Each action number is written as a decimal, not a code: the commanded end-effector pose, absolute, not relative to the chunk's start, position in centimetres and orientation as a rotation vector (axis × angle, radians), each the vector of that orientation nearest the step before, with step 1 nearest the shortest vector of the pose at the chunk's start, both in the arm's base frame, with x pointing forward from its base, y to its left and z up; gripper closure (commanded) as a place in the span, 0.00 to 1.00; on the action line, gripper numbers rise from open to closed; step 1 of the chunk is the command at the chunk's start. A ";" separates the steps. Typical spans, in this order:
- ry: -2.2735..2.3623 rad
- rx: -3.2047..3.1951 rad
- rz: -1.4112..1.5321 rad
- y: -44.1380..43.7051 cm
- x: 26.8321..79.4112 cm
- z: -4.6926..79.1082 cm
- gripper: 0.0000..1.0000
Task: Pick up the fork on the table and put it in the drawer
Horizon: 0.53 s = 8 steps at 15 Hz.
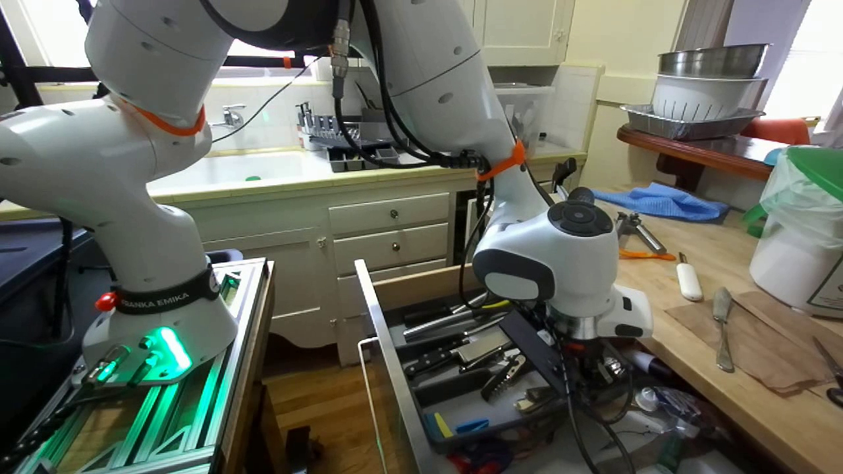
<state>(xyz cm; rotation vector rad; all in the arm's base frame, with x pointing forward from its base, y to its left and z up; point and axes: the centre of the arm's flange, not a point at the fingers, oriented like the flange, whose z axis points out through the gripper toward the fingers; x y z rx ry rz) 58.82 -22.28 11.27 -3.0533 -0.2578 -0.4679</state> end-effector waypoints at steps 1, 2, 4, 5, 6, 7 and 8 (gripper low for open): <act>-0.240 -3.033 -0.491 -22.5 59.8 10.3 0.98; -0.240 -3.030 -0.493 -22.4 59.9 10.1 0.98; -0.238 -3.029 -0.486 -22.4 60.0 9.9 0.98; -0.239 -3.027 -0.483 -22.4 60.0 9.7 0.98; -0.237 -3.028 -0.484 -22.4 60.0 9.6 0.98; -0.230 -3.023 -0.481 -22.5 60.0 9.5 0.98; -0.223 -3.023 -0.472 -22.6 60.0 9.3 0.98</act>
